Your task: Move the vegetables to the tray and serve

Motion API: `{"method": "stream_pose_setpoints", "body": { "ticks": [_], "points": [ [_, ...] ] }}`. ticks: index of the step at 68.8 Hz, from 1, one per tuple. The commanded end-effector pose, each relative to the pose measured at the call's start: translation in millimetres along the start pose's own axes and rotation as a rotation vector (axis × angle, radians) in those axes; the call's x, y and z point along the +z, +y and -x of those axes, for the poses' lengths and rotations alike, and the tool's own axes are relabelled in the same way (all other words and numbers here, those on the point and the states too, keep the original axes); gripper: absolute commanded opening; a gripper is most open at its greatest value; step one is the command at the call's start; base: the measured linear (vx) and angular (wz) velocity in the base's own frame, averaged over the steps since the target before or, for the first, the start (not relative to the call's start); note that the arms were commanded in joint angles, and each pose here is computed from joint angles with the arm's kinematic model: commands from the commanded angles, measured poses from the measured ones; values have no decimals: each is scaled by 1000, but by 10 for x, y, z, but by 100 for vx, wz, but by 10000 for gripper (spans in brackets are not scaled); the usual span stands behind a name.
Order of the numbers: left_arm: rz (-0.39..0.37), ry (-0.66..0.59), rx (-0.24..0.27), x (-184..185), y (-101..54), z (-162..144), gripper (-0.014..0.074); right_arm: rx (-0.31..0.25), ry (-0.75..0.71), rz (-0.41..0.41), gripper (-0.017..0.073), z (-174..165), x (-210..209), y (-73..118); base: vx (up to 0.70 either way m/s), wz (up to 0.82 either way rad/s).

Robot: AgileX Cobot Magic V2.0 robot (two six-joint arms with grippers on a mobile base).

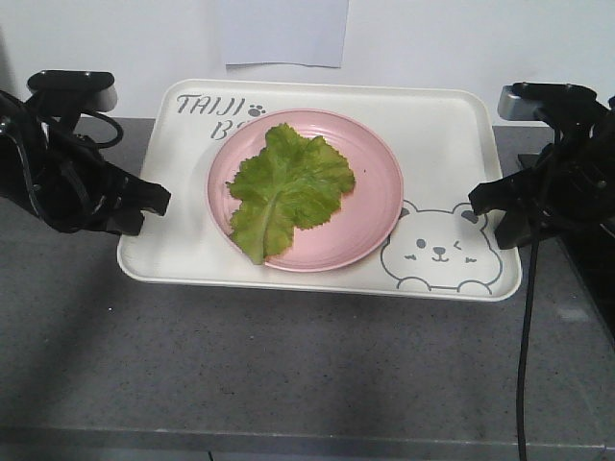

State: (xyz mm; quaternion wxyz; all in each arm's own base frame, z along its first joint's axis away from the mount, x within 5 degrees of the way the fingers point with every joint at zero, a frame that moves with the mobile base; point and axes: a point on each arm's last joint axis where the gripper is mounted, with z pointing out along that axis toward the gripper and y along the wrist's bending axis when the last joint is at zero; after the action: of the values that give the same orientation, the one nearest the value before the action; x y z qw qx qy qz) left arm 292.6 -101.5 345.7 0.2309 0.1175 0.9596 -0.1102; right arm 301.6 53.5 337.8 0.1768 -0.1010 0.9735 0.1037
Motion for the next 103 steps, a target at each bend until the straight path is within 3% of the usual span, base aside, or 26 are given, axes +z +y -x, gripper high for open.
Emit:
{"method": "stream_pose_setpoints", "body": {
  "ticks": [1,103],
  "points": [
    [-93,-136,2,-217,-165,88,-6,-36,-117,72,-6,45,-220,142,3,0],
    [-93,-136,2,-217,-165,88,-6,-36,-117,72,-6,45,-220,142,4,1]
  ]
}}
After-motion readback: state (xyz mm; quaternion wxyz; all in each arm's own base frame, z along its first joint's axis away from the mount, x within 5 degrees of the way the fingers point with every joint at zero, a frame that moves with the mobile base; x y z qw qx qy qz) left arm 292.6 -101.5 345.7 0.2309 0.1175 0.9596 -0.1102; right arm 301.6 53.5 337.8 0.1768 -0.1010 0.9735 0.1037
